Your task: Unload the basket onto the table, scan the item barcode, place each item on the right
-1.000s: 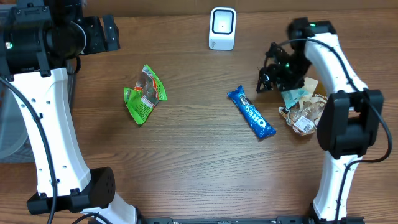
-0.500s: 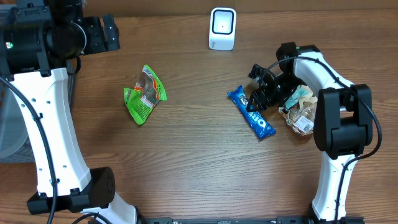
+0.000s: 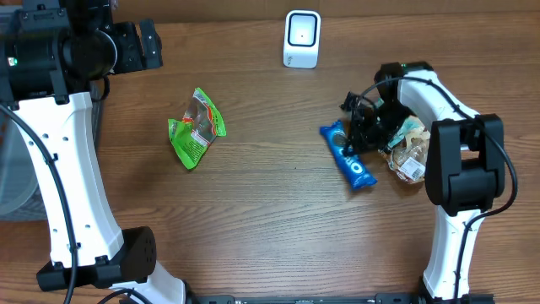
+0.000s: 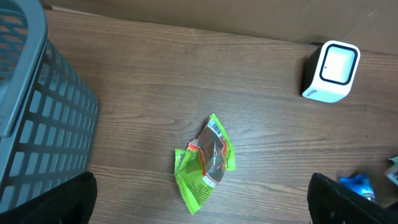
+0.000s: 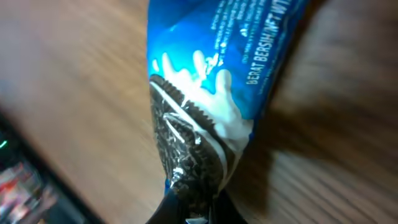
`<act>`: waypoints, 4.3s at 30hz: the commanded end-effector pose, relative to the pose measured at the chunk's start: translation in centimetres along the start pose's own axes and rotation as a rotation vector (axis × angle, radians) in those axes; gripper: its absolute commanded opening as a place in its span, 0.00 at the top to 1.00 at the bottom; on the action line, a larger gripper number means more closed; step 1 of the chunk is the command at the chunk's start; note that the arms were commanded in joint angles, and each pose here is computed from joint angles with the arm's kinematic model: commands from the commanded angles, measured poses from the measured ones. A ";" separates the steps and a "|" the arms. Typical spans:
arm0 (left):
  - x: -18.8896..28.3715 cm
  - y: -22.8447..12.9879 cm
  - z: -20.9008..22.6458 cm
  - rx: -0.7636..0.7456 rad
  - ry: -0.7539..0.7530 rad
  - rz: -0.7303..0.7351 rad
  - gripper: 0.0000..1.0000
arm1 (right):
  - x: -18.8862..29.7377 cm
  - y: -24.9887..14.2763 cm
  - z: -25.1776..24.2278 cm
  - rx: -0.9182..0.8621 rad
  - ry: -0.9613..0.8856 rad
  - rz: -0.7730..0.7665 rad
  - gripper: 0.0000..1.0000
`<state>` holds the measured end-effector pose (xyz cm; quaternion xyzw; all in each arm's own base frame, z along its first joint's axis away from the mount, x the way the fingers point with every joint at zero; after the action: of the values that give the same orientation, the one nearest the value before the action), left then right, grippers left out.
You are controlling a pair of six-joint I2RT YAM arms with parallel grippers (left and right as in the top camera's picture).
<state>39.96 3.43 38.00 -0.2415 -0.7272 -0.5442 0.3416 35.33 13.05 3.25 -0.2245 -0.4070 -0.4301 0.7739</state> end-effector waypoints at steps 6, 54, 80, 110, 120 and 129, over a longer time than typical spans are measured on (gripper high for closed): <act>-0.3 0.1 0.0 0.010 0.003 0.003 0.00 | 8.2 3.2 1.0 -0.250 -1.268 -0.092 0.96; -0.3 0.1 0.0 0.010 0.003 0.003 0.00 | -0.7 11.5 3.0 -0.305 0.025 -0.427 0.74; -0.3 0.1 0.0 0.010 0.003 0.003 0.00 | -3.5 15.1 16.9 0.424 -0.263 -0.341 0.22; -0.3 0.1 0.0 0.010 0.003 0.003 0.00 | -11.3 10.8 14.7 0.048 -0.082 -0.135 0.96; -0.3 0.1 0.0 0.010 0.003 0.003 0.00 | 4.6 9.9 11.0 -0.043 -1.216 -0.363 0.96; -0.3 0.1 0.0 0.010 0.003 0.003 0.00 | -4.0 7.4 9.7 -0.025 -1.555 -0.280 0.96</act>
<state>39.96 3.43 38.01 -0.2414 -0.7273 -0.5441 0.3415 36.46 25.92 6.04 -0.4143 -0.8198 -0.2786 0.2804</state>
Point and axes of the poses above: each gripper's point midway between its finger pads, its own x axis back along the fingers, its own z axis along the line the jaws close on, y = z × x, the point moved 1 cm from there along x, back along the fingers, and after that the axes turned 8 degrees about x, right-handed, at the moved point
